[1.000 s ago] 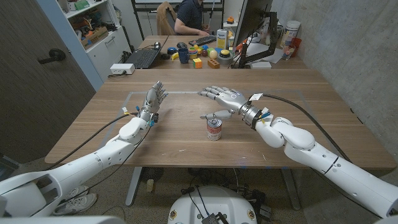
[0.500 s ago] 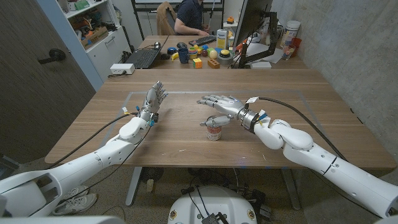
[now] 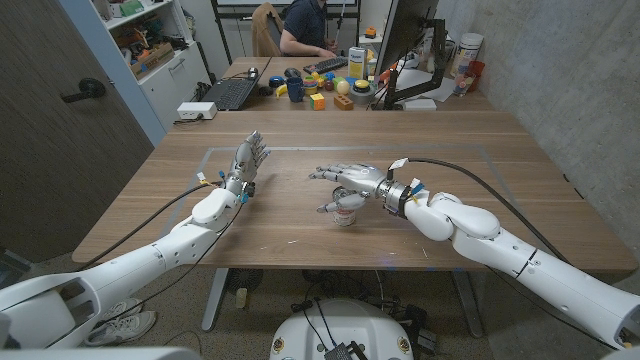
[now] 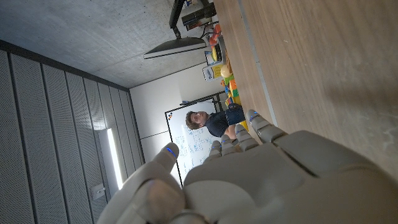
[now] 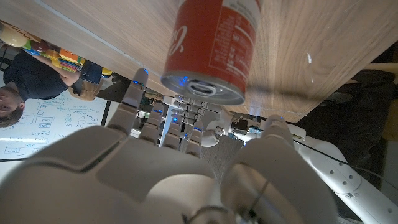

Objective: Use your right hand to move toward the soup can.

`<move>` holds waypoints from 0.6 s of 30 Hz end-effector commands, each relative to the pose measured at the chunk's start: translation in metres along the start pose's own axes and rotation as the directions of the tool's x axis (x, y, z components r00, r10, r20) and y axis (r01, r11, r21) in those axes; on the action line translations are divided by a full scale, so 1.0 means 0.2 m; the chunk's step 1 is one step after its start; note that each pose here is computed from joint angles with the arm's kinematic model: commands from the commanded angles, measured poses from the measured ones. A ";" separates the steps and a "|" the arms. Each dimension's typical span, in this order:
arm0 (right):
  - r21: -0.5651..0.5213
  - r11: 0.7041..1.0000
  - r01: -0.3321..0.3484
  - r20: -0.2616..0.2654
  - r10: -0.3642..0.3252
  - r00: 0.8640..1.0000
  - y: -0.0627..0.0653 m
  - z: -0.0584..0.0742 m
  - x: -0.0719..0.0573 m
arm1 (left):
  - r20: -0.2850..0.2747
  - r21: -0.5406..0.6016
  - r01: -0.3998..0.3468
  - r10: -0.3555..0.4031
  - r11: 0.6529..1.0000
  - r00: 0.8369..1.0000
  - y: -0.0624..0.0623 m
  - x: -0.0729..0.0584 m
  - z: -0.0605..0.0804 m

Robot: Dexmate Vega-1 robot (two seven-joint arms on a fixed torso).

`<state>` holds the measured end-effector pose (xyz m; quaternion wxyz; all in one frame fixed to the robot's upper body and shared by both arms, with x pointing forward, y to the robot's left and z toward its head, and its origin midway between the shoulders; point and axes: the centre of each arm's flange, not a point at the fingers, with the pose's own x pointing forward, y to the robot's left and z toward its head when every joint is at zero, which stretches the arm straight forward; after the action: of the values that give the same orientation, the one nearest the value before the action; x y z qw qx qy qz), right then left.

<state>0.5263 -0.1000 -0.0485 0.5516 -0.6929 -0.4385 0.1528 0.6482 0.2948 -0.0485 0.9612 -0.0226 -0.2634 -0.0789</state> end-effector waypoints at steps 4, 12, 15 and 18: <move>0.004 1.000 -0.011 0.015 0.011 1.000 0.03 0.01 0.00 | 0.005 -0.001 0.001 -0.001 1.000 1.000 0.00 0.00 0.00; 0.008 1.000 -0.006 0.017 0.006 1.000 0.03 0.02 0.00 | 0.004 0.000 0.001 -0.001 1.000 1.000 0.01 0.00 0.00; 0.009 1.000 -0.004 0.019 0.004 1.000 0.03 0.02 0.01 | 0.003 0.000 0.000 0.000 1.000 1.000 0.01 0.00 0.00; 0.008 1.000 -0.002 0.018 0.002 1.000 0.03 0.02 0.01 | 0.000 -0.001 0.001 -0.001 1.000 1.000 0.01 -0.01 0.00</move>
<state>0.5274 -0.0978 -0.0541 0.5494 -0.6921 -0.4393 0.1617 0.6478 0.2957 -0.0486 0.9608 -0.0227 -0.2649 -0.0790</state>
